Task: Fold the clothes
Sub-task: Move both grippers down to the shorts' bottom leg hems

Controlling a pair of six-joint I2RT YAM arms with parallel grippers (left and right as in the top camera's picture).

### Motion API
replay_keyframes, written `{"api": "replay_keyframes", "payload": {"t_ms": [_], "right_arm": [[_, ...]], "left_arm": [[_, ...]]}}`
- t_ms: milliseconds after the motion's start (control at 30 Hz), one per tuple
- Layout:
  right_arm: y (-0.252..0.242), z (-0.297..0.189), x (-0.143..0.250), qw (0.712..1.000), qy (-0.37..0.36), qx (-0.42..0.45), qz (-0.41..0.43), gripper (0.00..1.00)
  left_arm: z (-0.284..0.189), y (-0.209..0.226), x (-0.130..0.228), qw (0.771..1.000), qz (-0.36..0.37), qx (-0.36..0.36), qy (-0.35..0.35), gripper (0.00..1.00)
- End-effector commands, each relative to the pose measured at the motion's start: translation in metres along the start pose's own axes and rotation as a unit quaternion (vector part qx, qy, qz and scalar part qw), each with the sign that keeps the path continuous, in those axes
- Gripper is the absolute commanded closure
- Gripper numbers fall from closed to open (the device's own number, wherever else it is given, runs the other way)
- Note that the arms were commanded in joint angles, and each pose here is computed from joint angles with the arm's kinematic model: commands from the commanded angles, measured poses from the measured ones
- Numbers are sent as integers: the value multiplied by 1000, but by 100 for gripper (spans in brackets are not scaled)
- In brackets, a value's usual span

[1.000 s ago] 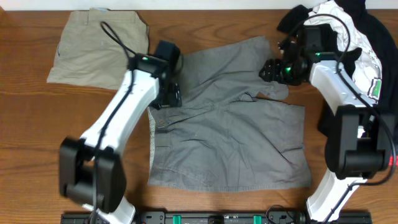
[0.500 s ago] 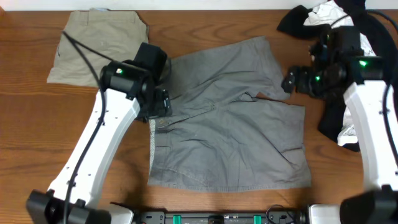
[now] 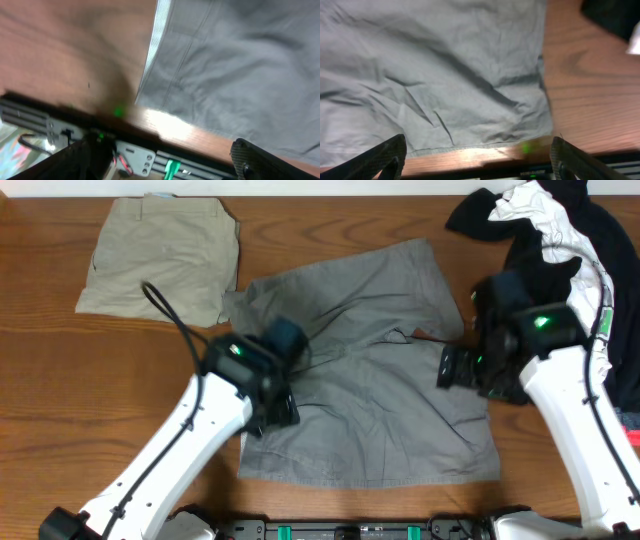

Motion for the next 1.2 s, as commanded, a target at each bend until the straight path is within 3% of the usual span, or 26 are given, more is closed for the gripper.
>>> {"api": "replay_keyframes", "payload": {"t_ms": [0, 167, 333, 433, 500, 567, 600, 933, 1167], "right_arm": [[-10, 19, 18, 999, -1, 18, 39, 10], [-23, 46, 33, 997, -6, 11, 77, 8], [-31, 64, 38, 989, -19, 7, 144, 1], [-36, 72, 38, 983, -33, 24, 182, 1], [-41, 76, 40, 977, -37, 36, 206, 1], [-46, 81, 42, 968, -44, 51, 243, 11], [-48, 84, 43, 964, -46, 56, 256, 13], [-68, 111, 61, 933, -39, 100, 345, 7], [-71, 116, 64, 926, -39, 107, 361, 4]], "left_arm": [[13, -2, 21, 998, -63, -8, 3, 9], [42, 2, 39, 991, -132, 1, -10, 9], [75, 14, 47, 957, -287, -10, -50, 10], [88, 14, 47, 940, -337, -8, -55, 10], [95, 13, 47, 934, -354, -7, -55, 11], [98, 15, 48, 925, -375, -12, -54, 31], [99, 16, 48, 920, -387, -15, -57, 34], [101, 29, 41, 892, -449, -18, -49, 35], [106, 33, 38, 874, -486, 4, -15, 33]]}}
Point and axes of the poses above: each gripper's point midway between its finger pads, its own z axis out along the fingers, its own y axis along the line the jaws close on, x = y × z, the point moved 8 cm from there along -z, back along the fingers, and after that the axes turned 15 degrees about z, right-handed, at the moved point
